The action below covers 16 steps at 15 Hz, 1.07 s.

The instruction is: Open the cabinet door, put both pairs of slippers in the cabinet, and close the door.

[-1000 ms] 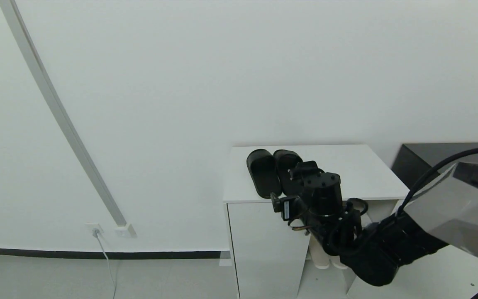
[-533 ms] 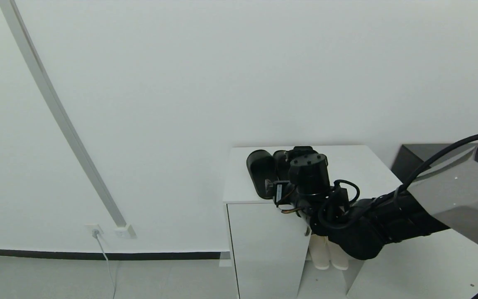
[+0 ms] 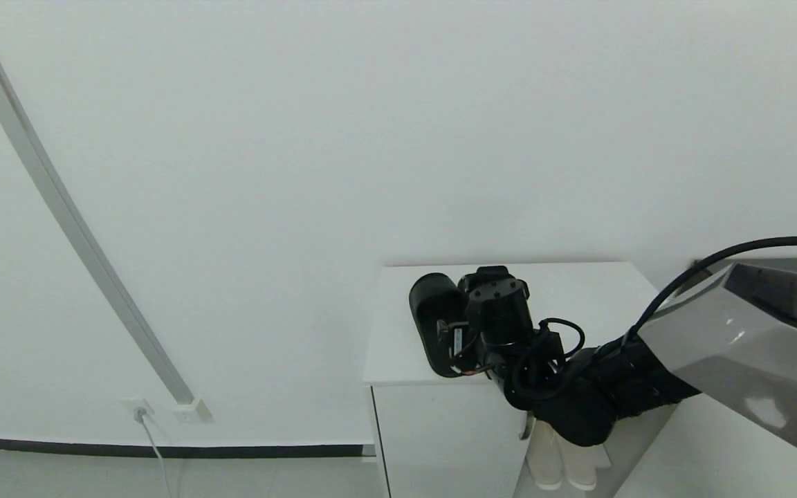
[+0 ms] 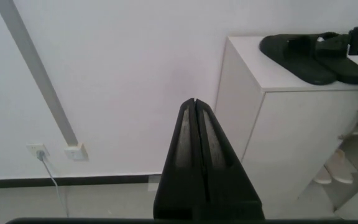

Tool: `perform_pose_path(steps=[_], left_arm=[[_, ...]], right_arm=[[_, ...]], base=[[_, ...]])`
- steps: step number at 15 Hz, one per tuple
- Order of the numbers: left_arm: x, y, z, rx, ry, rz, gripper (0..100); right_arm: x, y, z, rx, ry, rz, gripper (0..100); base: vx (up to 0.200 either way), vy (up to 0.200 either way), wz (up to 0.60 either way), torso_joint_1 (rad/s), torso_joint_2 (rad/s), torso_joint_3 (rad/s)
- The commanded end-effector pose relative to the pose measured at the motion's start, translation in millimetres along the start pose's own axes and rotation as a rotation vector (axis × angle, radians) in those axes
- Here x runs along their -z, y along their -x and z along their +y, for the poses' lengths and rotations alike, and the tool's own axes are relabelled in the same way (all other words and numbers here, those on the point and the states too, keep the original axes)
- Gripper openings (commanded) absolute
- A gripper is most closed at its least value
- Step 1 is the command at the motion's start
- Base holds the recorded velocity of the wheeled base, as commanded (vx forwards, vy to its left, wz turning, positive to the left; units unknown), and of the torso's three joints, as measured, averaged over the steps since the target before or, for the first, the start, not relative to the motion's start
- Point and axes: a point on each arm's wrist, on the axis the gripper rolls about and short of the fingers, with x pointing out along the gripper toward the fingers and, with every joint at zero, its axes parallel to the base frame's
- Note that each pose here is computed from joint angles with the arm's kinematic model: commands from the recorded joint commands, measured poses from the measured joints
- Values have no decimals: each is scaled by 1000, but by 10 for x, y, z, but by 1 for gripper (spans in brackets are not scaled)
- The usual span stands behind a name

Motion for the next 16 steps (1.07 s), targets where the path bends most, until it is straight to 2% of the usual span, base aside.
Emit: perform_pose_path(steps=[1,4,10,16], left_arm=[[-2,-1,0,0,1,0,0],[-2,-1,0,-2,1,0,0],[-2,-1,1,-3,3,0,0],[-2,-1,1,-5,4,0,0]], right_arm=[[128,-97,3,8,9,16,100],[211,-350,-12,19,6,-41,100],[299,-673,-35,46,23,-57,100],[242,-760,-51,53,26,-92,100]], base=[[0,0,0,0,0,0],[0,0,0,0,0,0],[0,0,0,0,0,0],[0,0,0,0,0,0]])
